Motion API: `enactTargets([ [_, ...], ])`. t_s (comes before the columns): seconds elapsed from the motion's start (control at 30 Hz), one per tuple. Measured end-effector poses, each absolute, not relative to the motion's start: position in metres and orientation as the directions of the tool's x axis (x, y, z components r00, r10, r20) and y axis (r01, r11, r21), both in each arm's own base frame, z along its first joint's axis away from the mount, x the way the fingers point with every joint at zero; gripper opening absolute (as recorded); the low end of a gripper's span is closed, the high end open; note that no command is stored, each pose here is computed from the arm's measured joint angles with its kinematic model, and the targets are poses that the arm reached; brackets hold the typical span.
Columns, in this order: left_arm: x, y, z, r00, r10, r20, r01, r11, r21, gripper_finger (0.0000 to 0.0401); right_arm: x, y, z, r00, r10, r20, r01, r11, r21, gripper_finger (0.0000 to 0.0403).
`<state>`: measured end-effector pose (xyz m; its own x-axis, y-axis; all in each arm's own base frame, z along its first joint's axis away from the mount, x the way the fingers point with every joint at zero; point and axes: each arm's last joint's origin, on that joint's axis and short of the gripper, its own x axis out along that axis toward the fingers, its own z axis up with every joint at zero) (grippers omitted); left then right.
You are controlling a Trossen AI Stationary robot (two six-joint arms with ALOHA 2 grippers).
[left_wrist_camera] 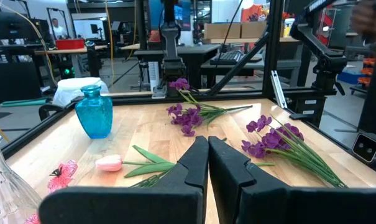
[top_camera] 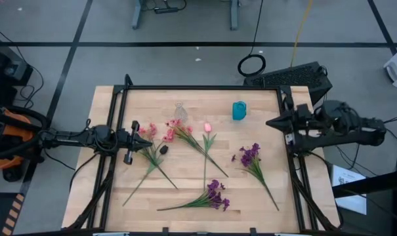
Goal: Sort flowers into vase by color
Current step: Move the bottom purple flower to the middle right of the table
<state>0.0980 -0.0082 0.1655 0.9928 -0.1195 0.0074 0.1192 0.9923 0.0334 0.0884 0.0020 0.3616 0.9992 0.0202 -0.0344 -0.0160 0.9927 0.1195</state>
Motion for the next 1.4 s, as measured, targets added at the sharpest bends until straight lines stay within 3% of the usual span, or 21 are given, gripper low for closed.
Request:
enactTargets([
  [0.2,0.098,-0.008,0.166,0.993,-0.120,0.008,0.119,0.992,0.033,0.0020,0.099,0.002,0.408,0.999,0.020,-0.045,-0.015,0.993,0.118,0.0000],
  [0.43,0.098,-0.007,0.166,0.997,-0.082,0.011,0.082,0.996,0.034,0.0020,0.115,0.002,0.435,0.998,-0.009,-0.064,0.015,0.994,0.106,0.0000],
  [1.03,0.098,-0.006,0.167,0.998,-0.061,0.021,0.060,0.998,0.030,0.0020,0.158,0.002,0.420,0.973,-0.033,-0.227,0.053,0.995,0.081,0.0000],
  [1.4,0.091,-0.004,0.204,0.994,-0.002,0.105,0.004,1.000,-0.019,0.0020,0.161,0.002,0.417,0.966,-0.033,-0.255,0.054,0.995,0.078,0.0000],
])
